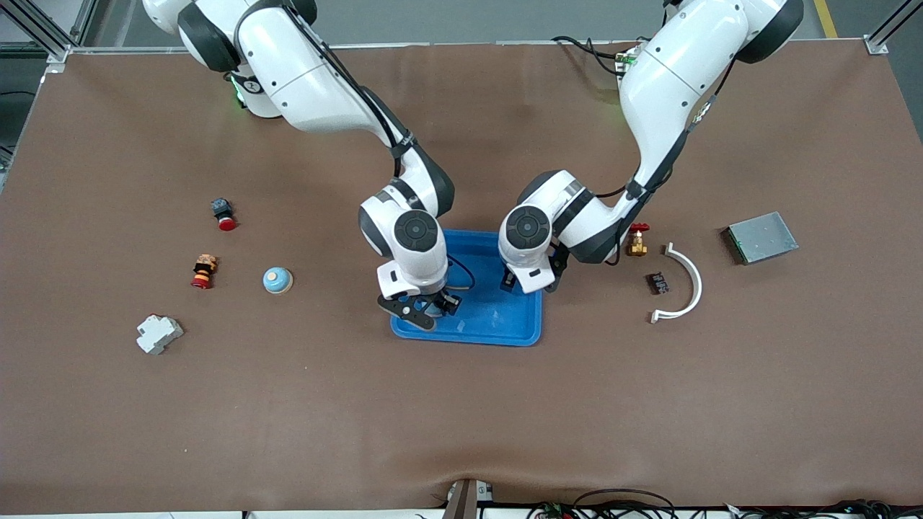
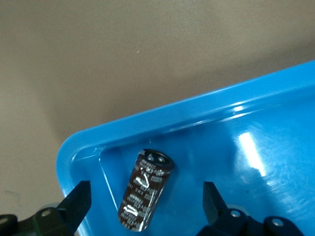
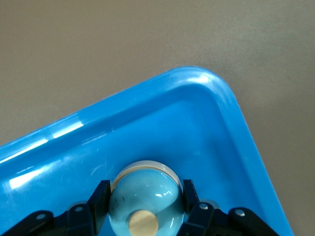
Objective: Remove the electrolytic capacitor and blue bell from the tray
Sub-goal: 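Grasp the second bell with the right gripper while the left grasps the capacitor, then carry the bell with the right gripper toward the first bell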
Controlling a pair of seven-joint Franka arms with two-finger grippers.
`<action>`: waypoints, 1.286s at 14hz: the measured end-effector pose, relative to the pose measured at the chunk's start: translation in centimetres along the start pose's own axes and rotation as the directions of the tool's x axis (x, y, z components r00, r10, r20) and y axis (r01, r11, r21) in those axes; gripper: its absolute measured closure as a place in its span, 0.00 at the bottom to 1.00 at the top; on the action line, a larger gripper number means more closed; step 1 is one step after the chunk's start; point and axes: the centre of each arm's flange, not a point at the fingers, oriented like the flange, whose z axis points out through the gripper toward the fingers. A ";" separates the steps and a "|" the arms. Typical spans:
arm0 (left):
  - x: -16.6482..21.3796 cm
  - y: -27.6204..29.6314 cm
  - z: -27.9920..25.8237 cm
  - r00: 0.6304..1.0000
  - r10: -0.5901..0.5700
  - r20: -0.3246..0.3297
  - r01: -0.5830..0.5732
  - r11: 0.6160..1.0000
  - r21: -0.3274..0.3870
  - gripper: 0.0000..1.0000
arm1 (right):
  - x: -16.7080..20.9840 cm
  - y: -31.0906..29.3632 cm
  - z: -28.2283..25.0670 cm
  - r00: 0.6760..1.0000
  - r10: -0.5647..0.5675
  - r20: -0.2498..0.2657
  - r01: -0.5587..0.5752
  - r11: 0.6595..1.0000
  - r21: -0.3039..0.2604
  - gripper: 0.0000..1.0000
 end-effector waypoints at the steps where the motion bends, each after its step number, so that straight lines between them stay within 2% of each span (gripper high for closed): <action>1: 0.0 0.0 0.2 1.000 0.006 -0.005 -0.006 1.000 -0.004 0.00 | -0.3 -0.5 -1.0 1.000 0.004 0.007 -0.004 1.000 -0.010 0.36; 4: 0.1 0.2 0.9 1.000 0.014 -0.009 -0.015 1.000 -0.016 0.00 | -1.0 -1.6 -3.6 1.000 0.009 0.018 -0.008 1.000 -0.022 0.36; 6: 0.1 0.3 1.9 0.999 0.030 -0.024 -0.031 0.999 -0.022 0.00 | 0.2 -1.3 -4.3 1.000 -0.005 0.012 0.005 1.000 -0.022 0.36; 8: 0.1 0.5 2.3 0.999 0.035 -0.023 -0.035 0.999 -0.030 0.00 | 3.5 0.1 -5.3 0.999 -0.052 0.007 0.052 0.998 -0.023 0.36; 12: 0.1 0.5 2.2 0.999 0.034 -0.022 -0.035 0.999 -0.033 0.00 | 11.1 5.3 -7.7 0.988 -0.151 0.038 0.153 0.986 -0.064 0.36; 15: 0.1 0.6 2.1 0.999 0.034 -0.022 -0.035 0.999 -0.035 0.00 | 14.4 9.4 -7.1 0.973 -0.229 0.026 0.230 0.972 -0.040 0.36; 18: 0.1 0.8 1.7 0.999 0.034 -0.020 -0.034 0.998 -0.044 0.30 | 17.4 15.7 -3.2 0.946 -0.322 -0.015 0.322 0.947 -0.009 0.36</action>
